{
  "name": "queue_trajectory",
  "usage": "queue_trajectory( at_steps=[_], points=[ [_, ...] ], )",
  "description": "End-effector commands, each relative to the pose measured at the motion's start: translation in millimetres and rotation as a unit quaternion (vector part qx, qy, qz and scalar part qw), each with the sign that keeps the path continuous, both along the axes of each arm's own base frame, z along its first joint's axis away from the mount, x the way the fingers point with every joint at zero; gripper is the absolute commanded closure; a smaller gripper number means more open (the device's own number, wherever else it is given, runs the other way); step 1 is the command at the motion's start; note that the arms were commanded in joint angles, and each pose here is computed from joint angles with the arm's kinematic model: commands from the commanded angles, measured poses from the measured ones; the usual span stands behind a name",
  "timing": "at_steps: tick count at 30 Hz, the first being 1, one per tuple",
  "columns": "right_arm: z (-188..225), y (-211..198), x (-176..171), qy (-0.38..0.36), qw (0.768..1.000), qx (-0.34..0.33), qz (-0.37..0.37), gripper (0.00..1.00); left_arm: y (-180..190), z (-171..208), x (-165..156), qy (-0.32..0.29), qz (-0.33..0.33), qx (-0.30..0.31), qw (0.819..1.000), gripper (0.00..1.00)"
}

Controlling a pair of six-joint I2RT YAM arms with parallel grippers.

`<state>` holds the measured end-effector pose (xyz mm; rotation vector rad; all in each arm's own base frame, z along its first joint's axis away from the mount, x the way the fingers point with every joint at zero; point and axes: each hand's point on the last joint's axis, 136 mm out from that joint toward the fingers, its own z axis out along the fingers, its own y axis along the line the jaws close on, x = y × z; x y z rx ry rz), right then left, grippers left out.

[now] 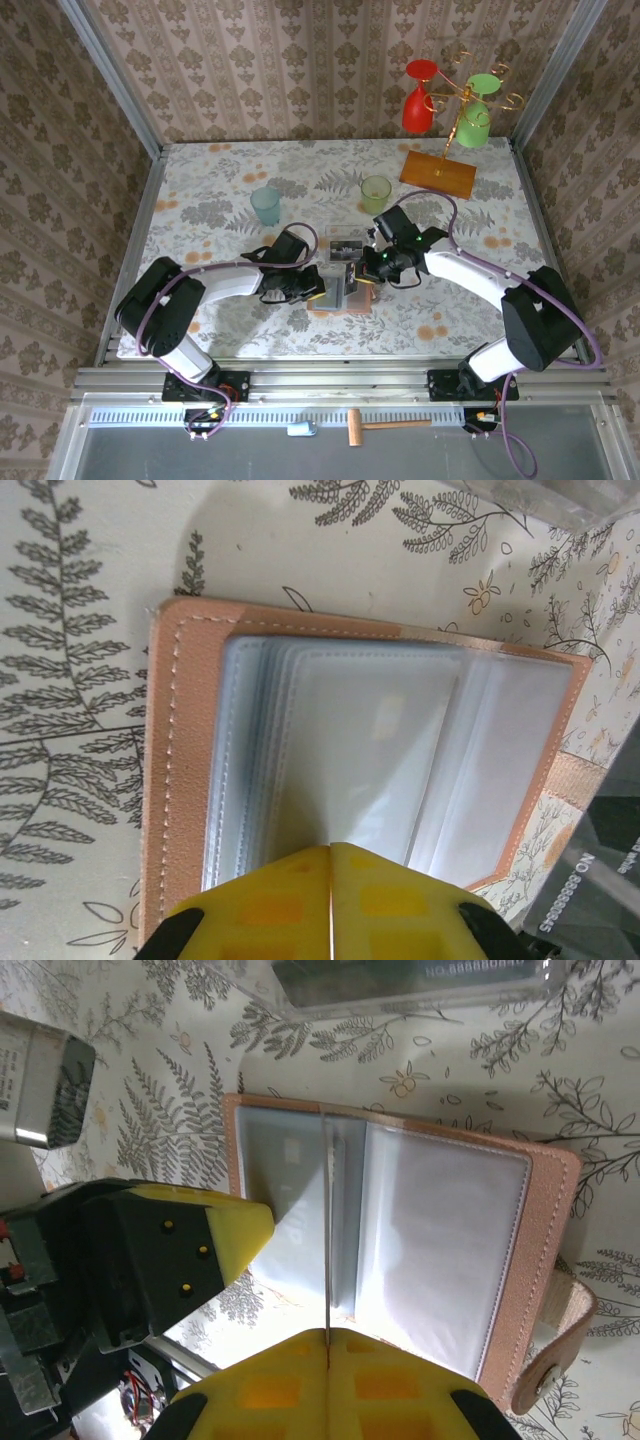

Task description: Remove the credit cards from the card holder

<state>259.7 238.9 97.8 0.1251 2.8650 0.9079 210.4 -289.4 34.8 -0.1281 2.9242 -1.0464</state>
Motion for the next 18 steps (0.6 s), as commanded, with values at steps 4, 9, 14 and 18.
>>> queue_trajectory(
  at_steps=[4,9,14,18],
  points=[
    [17.8,-8.0,0.0,-0.046,0.996,-0.044,0.062,0.97,3.7,7.9,-1.4,-0.011,0.000,0.001,1.000,0.89],
    [30.9,-9.7,5.2,-0.101,0.983,-0.070,0.136,1.00,4.6,18.5,1.8,-0.025,0.004,-0.007,1.000,0.87],
    [38.7,-14.2,13.6,-0.143,0.957,-0.118,0.224,1.00,10.9,29.2,6.7,-0.043,0.017,-0.012,0.999,0.87],
    [45.8,-17.8,20.5,-0.183,0.921,-0.159,0.304,1.00,22.0,34.1,10.0,-0.055,0.033,-0.014,0.998,0.87]
  ],
)
